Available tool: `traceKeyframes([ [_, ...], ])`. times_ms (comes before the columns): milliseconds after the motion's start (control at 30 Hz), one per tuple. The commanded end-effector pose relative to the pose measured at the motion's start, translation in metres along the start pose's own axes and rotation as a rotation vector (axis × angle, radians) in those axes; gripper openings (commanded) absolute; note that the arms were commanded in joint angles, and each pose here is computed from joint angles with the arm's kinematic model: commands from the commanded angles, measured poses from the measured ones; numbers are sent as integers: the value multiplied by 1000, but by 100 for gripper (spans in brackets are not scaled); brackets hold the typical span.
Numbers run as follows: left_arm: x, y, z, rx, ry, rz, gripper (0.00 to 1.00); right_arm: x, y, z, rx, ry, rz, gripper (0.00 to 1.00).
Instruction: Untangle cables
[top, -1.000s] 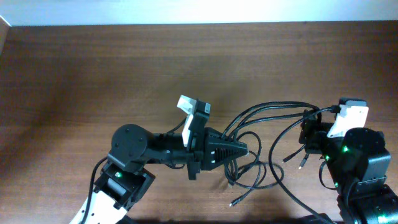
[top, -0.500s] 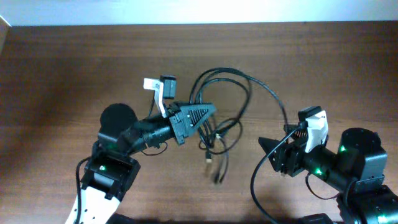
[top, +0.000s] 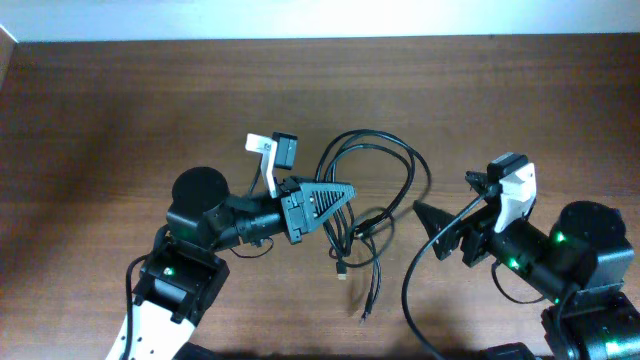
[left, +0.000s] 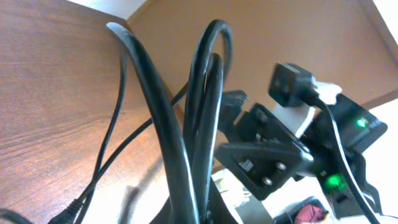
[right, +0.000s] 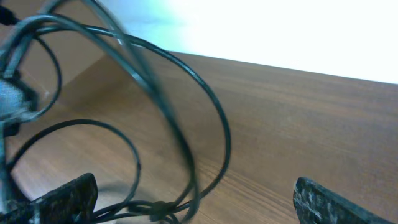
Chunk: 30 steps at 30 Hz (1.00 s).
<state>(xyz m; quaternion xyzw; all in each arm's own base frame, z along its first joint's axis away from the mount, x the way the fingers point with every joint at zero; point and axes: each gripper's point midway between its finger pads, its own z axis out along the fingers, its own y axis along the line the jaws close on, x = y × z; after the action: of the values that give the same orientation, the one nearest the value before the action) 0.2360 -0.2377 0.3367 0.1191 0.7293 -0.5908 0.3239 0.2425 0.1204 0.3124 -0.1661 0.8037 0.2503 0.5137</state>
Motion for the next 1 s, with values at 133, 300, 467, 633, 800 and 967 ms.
traceKeyframes([
  [133, -1, -11, -2, 29, 1, 128, 0, 8, 76, -16, -471, 20, -139, 93],
  [300, -41, 49, -16, -316, -245, 78, 0, 28, 68, -14, -425, 102, -91, 93],
  [467, -20, 28, -5, -179, -117, 123, 0, 26, 84, -22, -532, 73, -163, 93],
  [633, 6, -9, 5, 74, 55, 179, 0, 28, 82, -12, -563, 64, -257, 99],
  [800, 7, -36, 3, 213, 80, 277, 0, 43, 65, 21, -570, 168, -168, 99],
  [967, 7, -36, 3, 213, 79, 277, 0, 46, 52, 49, -572, 191, -154, 99],
])
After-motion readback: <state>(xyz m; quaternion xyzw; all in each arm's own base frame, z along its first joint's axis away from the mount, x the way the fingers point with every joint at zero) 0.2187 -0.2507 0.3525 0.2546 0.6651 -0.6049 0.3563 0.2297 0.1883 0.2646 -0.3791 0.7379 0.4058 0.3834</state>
